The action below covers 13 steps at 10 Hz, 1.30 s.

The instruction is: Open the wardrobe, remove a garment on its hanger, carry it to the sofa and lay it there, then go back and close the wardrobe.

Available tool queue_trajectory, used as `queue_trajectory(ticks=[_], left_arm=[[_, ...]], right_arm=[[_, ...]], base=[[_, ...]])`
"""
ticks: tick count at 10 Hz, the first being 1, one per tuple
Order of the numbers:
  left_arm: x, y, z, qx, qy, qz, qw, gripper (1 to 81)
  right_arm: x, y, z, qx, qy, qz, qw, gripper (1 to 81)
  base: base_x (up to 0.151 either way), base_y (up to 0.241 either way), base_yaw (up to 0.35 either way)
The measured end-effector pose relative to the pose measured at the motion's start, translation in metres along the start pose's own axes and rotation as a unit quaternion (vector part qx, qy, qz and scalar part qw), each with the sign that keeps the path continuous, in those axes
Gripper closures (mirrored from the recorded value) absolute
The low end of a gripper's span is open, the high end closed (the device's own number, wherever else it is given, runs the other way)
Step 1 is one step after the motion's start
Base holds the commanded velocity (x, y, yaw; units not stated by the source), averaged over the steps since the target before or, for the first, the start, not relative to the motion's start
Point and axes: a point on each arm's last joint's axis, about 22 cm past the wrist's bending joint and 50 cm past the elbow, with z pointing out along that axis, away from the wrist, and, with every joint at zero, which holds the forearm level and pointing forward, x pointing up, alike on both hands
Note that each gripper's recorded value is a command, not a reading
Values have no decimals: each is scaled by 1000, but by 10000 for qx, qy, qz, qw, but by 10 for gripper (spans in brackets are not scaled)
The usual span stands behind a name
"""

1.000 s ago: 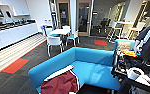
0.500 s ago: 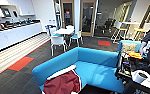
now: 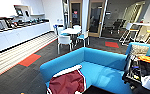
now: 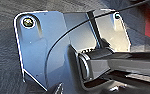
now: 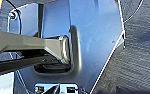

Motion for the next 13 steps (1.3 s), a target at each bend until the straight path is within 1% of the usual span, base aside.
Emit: queue_trajectory(ticks=[8,10,13], left_arm=[[-3,-2,0,43,-33,10,10000,10],[-4,-6,1,111,-43,15,9999,10],[-3,2,7,107,-40,21,9999,10]], right_arm=[[0,-3,1,14,6,5,10000,10],[0,-3,1,14,6,2,10000,10],[1,-3,1,16,9,2,10000,10]], base=[[0,0,244],[0,0,276],[0,0,291]])
